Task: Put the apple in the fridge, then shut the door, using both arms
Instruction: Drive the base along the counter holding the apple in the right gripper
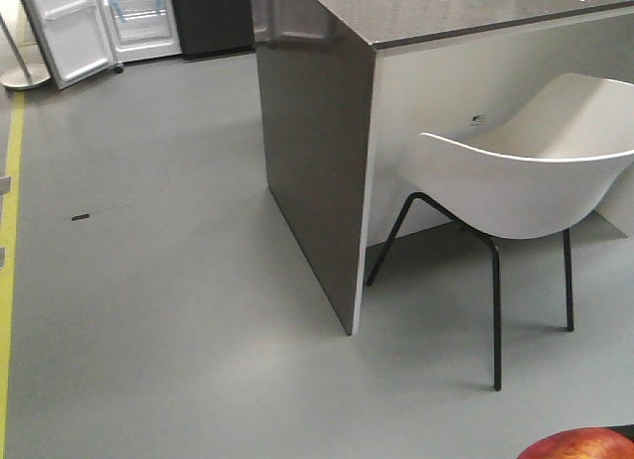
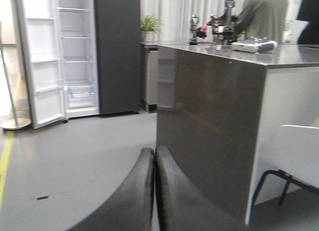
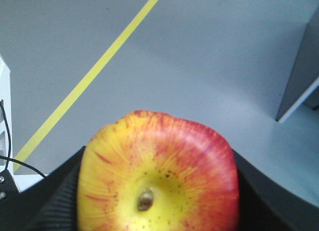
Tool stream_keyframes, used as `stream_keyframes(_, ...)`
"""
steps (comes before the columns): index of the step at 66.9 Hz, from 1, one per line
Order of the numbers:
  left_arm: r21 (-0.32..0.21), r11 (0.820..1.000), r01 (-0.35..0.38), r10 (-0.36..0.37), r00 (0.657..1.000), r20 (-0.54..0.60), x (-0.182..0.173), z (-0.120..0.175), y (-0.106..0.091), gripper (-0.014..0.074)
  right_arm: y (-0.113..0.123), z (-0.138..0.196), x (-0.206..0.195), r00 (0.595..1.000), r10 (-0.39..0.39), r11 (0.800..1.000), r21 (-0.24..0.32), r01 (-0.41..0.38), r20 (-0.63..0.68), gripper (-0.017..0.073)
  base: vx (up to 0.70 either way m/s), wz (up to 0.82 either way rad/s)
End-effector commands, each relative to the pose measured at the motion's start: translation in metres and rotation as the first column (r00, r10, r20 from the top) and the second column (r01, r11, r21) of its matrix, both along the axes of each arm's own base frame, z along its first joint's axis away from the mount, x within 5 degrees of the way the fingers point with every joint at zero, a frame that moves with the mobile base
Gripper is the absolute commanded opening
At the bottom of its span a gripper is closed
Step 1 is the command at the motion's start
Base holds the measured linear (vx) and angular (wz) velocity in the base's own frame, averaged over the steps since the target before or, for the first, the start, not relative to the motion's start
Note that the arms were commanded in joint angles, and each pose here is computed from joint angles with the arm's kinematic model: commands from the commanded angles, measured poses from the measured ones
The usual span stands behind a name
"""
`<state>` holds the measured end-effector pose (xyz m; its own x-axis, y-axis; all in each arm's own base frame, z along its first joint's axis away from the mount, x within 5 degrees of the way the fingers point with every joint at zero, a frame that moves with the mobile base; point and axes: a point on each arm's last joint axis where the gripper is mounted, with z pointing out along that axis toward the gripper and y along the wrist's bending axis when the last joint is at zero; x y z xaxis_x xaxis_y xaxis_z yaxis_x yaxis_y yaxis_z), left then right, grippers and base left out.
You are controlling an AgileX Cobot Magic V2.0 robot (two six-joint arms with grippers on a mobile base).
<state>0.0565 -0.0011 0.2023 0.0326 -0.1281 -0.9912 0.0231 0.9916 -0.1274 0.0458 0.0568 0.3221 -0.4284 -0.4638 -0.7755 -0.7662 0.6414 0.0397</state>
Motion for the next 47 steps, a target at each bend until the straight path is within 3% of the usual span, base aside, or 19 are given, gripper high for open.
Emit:
stream_keyframes(1, -0.011, 1.0, 0.008, -0.006, 0.994, 0.109, -0.0029, 0.0134, -0.0002, -0.0006, 0.0023, 0.0118, 0.0026, 0.998, -0.009, 0.998, 0.055, 0.006, 0.055, 0.0158, 0.06, 0.39)
stream_keyframes(47, -0.011, 1.0, 0.008, -0.006, 0.994, 0.109, -0.0029, 0.0134, -0.0002, -0.0006, 0.0023, 0.0118, 0.0026, 0.998, -0.009, 0.998, 0.055, 0.006, 0.055, 0.0158, 0.08, 0.34)
